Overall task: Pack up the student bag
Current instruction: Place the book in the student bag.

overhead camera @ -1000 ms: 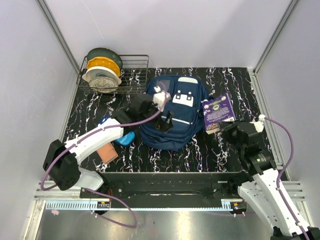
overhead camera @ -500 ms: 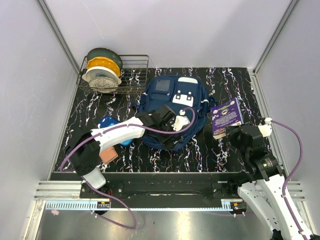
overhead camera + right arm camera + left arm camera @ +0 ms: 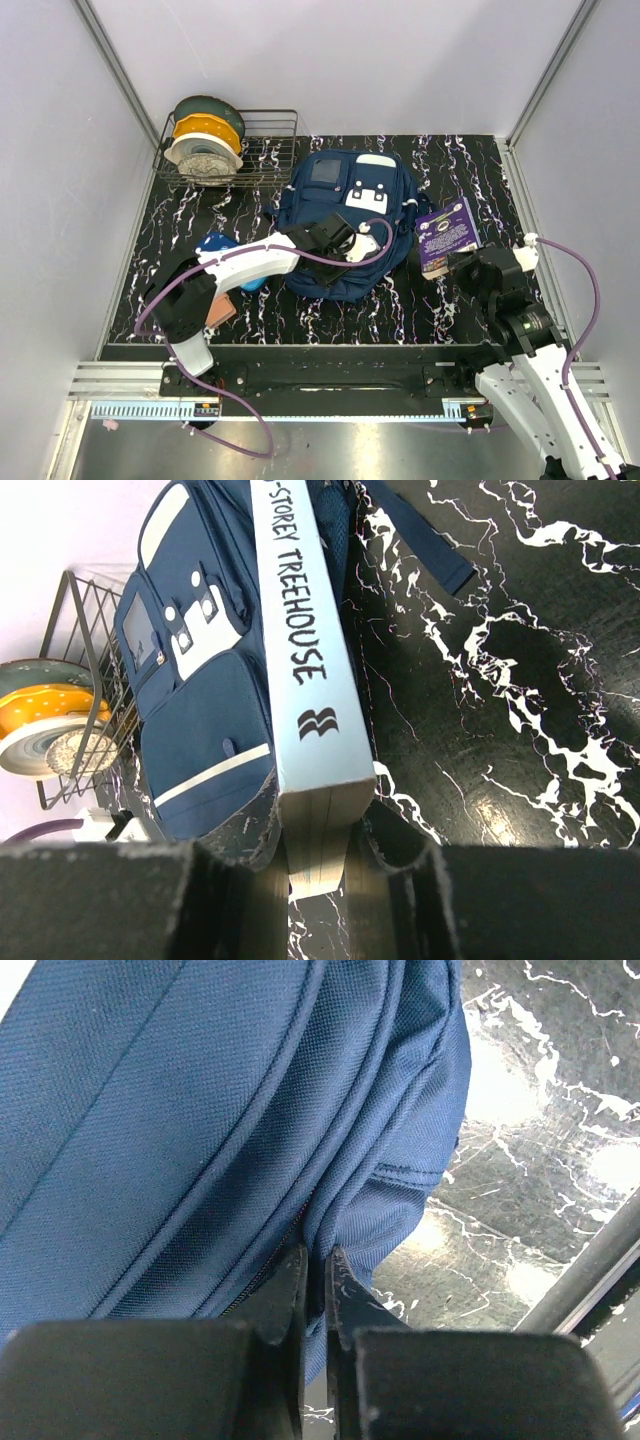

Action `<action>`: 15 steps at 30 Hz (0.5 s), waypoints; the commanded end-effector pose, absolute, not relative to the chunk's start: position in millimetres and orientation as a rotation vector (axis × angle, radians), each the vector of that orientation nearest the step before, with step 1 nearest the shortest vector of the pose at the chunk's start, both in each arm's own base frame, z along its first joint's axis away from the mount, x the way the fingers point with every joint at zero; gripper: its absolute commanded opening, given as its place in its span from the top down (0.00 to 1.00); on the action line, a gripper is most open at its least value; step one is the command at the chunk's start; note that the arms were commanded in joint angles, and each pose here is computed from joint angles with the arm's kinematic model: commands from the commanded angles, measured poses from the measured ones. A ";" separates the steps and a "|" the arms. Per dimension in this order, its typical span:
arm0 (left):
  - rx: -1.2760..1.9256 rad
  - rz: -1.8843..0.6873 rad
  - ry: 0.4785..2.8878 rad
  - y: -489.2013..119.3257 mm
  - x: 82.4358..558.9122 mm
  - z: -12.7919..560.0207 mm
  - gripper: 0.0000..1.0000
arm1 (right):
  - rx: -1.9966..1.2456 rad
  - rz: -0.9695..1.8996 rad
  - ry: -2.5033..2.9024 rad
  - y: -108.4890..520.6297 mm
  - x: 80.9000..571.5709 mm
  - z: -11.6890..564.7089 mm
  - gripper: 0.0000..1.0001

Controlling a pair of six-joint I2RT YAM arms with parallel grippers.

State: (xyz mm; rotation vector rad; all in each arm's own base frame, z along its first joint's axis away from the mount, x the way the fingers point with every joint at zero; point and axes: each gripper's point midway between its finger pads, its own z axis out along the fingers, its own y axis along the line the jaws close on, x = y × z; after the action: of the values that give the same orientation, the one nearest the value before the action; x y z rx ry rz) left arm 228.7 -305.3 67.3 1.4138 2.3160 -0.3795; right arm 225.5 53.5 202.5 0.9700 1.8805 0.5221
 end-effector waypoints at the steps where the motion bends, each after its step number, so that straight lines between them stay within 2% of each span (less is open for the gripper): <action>1: 1.357 -0.327 2.293 -307.7 242.4 81.6 1.00 | 0.932 0.619 1.781 61.5 239.7 231.5 1.00; 6: 1.313 -0.381 2.227 -316.5 246.4 115.5 1.00 | 0.920 0.619 1.804 64.5 241.1 227.2 1.00; 7: 1.307 -0.403 2.203 -320.8 247.6 124.8 0.97 | 0.916 0.624 1.805 65.3 240.9 227.8 1.00; 8: 1.307 -0.411 2.191 -322.4 247.4 129.3 0.77 | 0.913 0.623 1.811 65.9 240.6 225.7 1.00; 11: 1.325 -0.436 2.174 -327.2 247.6 132.2 0.76 | 0.917 0.636 1.811 67.2 239.7 224.8 1.00; 13: 1.349 -0.437 2.206 -327.2 245.8 121.5 0.62 | 0.914 0.634 1.813 66.9 239.5 224.4 1.00; 15: 1.373 -0.436 2.245 -326.5 243.3 111.0 0.61 | 0.907 0.640 1.811 67.7 239.0 226.4 1.00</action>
State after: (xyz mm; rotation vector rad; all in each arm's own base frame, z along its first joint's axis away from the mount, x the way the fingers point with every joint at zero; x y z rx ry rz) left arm 234.8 -312.1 94.0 1.3799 2.2956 -0.3882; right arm 226.1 63.1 191.5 0.9525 1.9334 0.5491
